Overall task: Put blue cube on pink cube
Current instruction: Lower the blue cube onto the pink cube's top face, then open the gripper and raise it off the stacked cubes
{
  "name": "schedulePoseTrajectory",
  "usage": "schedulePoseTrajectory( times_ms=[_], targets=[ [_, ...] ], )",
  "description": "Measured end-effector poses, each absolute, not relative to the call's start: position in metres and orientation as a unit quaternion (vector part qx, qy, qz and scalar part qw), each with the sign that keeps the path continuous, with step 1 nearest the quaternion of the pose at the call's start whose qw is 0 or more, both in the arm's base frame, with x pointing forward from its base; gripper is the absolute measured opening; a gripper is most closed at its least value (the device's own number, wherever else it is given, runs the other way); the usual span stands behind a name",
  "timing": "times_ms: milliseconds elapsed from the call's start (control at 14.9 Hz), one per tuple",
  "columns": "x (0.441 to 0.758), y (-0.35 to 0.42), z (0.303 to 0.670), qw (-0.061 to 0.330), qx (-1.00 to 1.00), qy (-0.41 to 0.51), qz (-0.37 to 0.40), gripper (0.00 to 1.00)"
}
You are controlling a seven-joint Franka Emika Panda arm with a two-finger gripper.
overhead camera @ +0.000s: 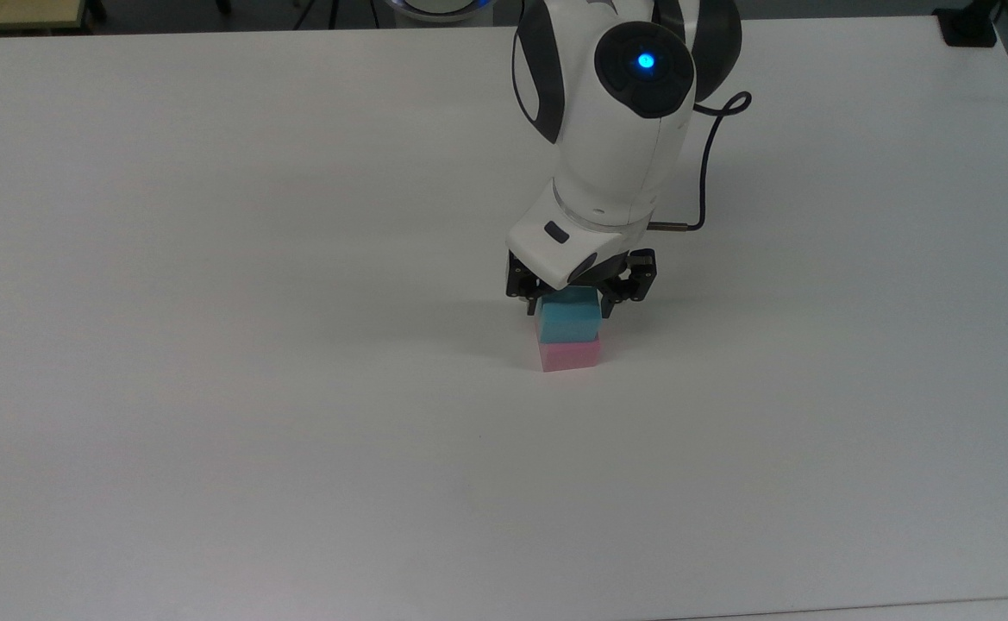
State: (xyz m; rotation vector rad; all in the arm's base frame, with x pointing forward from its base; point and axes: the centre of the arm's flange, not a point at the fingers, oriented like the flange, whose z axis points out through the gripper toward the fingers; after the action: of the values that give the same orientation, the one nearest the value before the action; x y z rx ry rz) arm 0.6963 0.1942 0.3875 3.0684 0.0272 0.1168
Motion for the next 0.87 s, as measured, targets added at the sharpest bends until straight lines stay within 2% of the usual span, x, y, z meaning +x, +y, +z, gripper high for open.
schedulePoseTrajectory(
  times_ms=[67, 269, 404, 606, 875],
  targets=[
    [0.697, 0.194, 0.386, 0.041, 0.998, 0.011, 0.038, 0.98],
    [0.698, 0.193, 0.388, 0.041, 0.998, 0.003, 0.042, 1.0],
    [0.701, 0.19, 0.403, 0.037, 0.998, -0.019, 0.055, 1.0],
    [0.695, 0.169, 0.447, 0.038, 0.996, -0.052, 0.057, 1.0],
    [0.664, 0.112, 0.529, 0.052, 0.994, -0.096, 0.025, 1.0]
  ],
)
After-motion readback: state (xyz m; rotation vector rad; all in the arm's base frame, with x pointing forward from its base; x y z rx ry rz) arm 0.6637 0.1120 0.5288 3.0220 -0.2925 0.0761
